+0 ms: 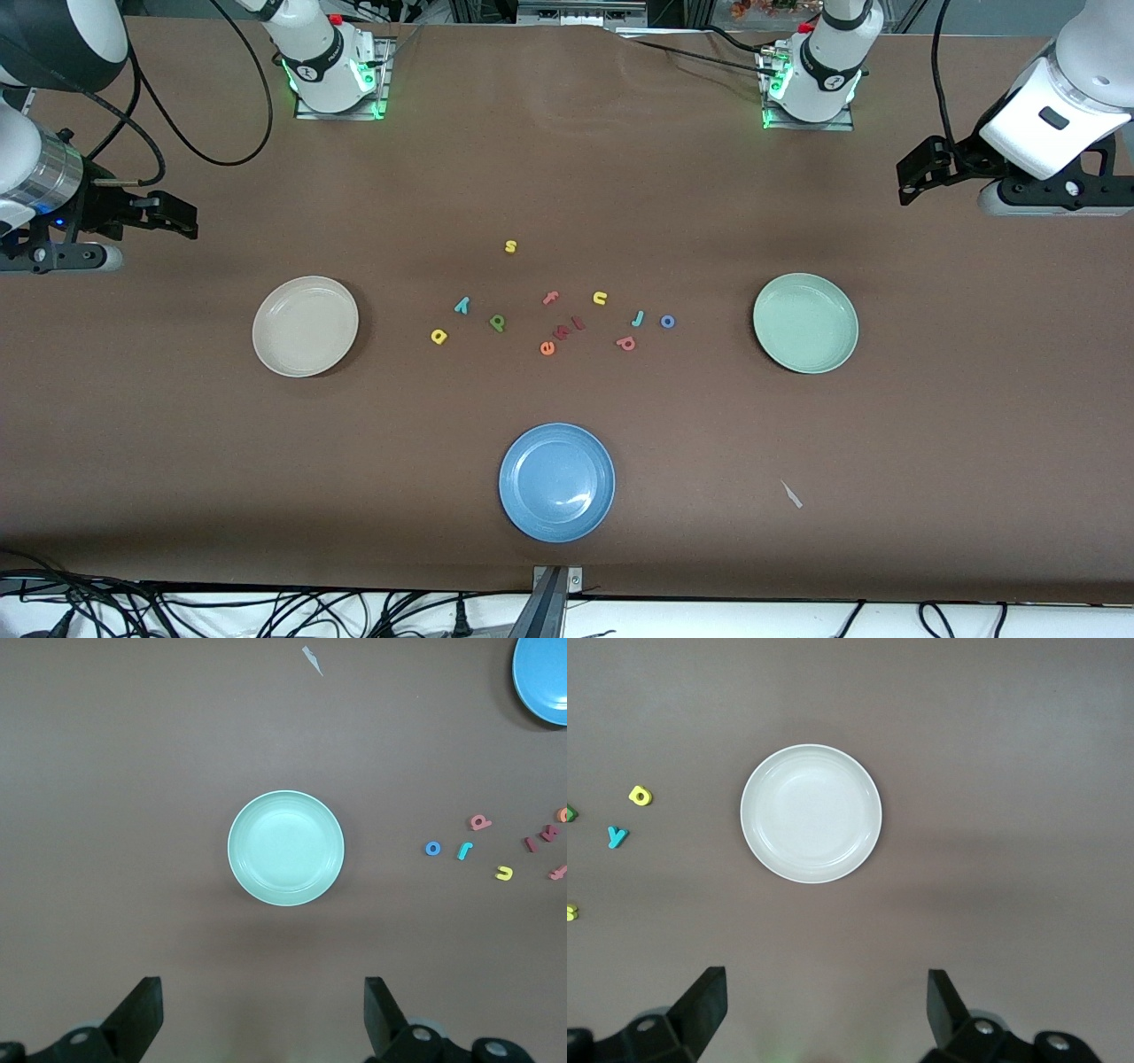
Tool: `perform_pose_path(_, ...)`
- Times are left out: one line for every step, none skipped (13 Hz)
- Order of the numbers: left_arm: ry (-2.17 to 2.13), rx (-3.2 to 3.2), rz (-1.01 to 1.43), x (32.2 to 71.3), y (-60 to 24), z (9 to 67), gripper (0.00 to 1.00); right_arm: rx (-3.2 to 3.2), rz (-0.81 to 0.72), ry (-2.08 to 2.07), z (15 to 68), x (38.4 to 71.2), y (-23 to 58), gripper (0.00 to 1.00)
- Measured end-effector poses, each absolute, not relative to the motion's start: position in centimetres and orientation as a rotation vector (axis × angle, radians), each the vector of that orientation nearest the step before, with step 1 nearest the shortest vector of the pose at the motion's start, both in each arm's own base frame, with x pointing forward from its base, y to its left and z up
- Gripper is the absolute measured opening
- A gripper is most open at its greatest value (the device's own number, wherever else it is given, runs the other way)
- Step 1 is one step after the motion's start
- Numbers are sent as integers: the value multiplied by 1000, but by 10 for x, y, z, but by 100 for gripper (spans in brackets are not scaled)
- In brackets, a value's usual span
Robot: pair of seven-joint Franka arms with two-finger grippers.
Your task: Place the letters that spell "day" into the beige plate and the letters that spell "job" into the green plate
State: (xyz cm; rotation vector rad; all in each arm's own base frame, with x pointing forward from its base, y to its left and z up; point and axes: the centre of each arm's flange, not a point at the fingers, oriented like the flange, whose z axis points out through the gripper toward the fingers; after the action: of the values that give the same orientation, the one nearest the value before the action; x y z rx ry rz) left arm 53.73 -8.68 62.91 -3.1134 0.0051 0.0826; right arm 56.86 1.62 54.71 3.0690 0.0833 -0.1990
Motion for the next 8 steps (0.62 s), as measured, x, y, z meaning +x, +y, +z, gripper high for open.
perform_pose_path(5,-3113,83,537,-87,629,100,3069,-199,83,547,569,16,100)
perform_pose_path(5,-3113,83,537,-87,629,100,3069,-199,83,547,569,16,100)
perform_pose_path(5,-3113,83,537,-87,629,100,3069,-199,83,547,569,16,100)
perform_pose_path(5,-3113,83,537,-87,629,100,3069,-199,83,547,569,16,100)
perform_pose_path(5,-3113,83,537,-87,629,100,3069,-199,83,547,569,16,100)
perform_pose_path(2,-3113,83,537,-87,629,100,3069,-199,83,547,569,16,100)
perform_pose_path(1,-3113,83,537,-87,629,100,3069,-199,83,547,569,16,100)
perform_pose_path(-3,-3113,83,537,-87,629,100,3069,-199,83,547,569,16,100)
